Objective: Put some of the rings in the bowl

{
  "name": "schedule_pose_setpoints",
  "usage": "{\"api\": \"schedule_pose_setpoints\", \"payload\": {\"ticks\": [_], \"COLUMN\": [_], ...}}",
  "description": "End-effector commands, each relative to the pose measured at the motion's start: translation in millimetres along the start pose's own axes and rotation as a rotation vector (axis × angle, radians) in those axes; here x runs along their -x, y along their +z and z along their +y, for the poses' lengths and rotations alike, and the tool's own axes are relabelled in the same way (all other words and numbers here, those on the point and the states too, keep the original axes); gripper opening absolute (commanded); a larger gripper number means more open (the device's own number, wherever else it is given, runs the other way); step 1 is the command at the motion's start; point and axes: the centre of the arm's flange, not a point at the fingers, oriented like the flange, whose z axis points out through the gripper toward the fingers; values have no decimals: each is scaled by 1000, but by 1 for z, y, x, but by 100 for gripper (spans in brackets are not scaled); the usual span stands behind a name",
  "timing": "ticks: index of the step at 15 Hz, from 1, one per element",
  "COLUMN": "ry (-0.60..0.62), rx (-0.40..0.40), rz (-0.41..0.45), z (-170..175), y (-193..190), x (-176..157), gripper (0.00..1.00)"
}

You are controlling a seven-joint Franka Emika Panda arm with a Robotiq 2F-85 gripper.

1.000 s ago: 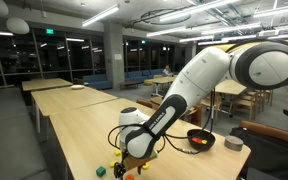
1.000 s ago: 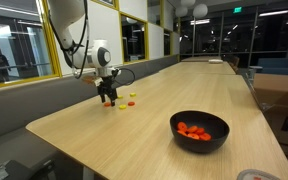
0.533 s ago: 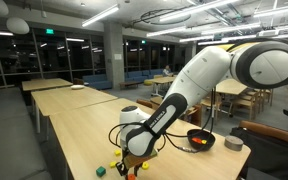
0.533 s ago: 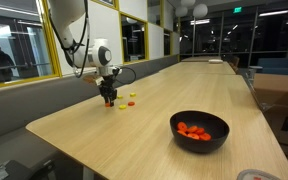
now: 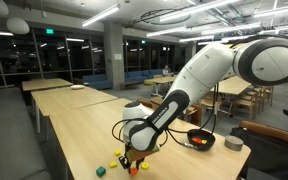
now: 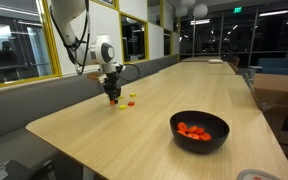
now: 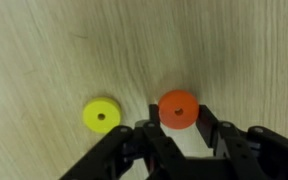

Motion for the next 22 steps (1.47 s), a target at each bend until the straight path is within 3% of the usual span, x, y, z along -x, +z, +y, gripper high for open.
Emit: {"api": "schedule_pose_setpoints", "payload": {"ticks": [1,7,15,22], "ry": [74,274,614,795], "rx": [19,55,23,19], "rz": [82,139,146,168], "z": [38,130,291,367], "y": [-42,-74,-86,-94], "x": [-3,-11,3,28], "gripper": [21,21,21,21]}}
